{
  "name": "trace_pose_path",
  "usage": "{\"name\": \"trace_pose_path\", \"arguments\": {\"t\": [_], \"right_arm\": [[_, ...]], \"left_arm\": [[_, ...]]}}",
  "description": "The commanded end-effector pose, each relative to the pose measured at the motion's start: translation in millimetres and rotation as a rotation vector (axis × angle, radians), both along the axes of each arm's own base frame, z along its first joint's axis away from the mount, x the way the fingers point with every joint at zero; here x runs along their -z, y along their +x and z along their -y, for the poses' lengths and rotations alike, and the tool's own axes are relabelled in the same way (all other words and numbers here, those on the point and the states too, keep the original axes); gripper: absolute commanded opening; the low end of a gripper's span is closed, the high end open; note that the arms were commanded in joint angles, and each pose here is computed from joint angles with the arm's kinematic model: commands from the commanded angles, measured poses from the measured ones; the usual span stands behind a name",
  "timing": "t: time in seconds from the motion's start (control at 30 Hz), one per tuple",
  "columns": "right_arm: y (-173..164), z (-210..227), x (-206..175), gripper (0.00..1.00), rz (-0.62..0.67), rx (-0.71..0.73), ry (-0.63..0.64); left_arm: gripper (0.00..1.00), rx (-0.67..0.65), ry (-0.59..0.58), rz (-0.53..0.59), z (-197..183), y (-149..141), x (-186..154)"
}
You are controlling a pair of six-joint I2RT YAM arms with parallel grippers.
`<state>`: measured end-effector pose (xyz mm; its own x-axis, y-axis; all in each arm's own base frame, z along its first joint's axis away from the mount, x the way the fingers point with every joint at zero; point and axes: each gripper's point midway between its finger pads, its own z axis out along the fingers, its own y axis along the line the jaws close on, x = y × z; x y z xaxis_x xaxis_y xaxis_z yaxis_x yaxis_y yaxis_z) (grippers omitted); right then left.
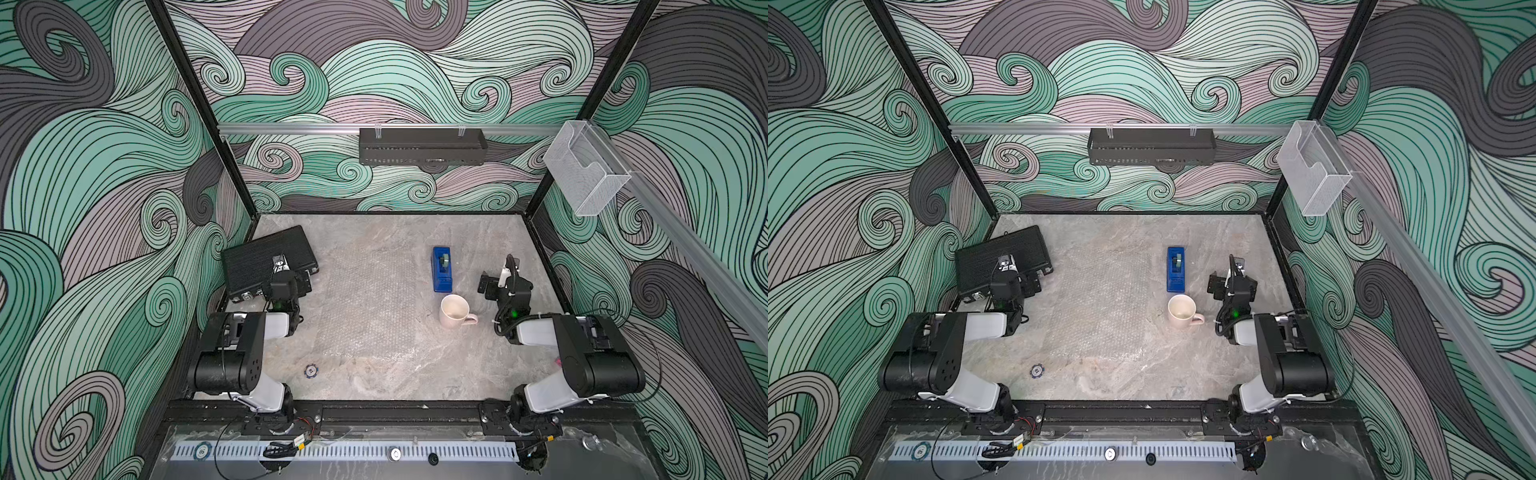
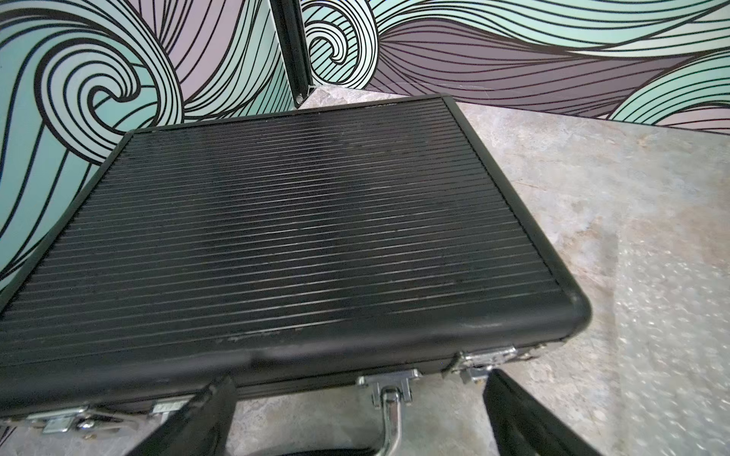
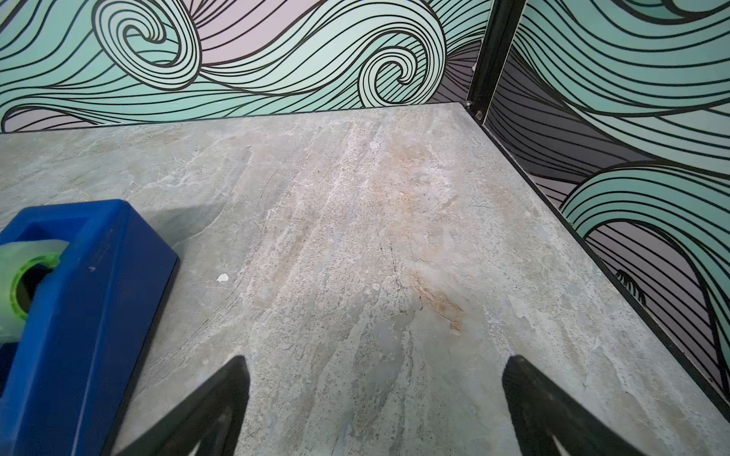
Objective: Wrap mugs in bubble wrap
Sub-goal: Pick up the mug from the center of the board.
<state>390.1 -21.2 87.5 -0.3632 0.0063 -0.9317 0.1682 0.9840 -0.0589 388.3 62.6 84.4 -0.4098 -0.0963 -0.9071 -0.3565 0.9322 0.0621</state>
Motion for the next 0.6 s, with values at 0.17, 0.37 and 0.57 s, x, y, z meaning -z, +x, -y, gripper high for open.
{"name": "trace_pose_path", "arguments": {"t": [0.17,0.37,0.57], "right_arm": [[3.9,-2.6,-6.2,0.99,0.015,-0.018,-0.011],[3.3,-1.9,-7.1,0.99,0.019,-0.017,-0.012],[3.2,-2.0,-7.1,0.99,0.019,-0.017,-0.011]], "left_arm": [[0.99,0.002,-0.009,0.009,0.3,1.9,-4.1],[0.99,0.002,-0.010,0.011,0.2,1.7,-4.5],[0.99,0.004,-0.010,0.013,0.6,1.6,-5.0]]}}
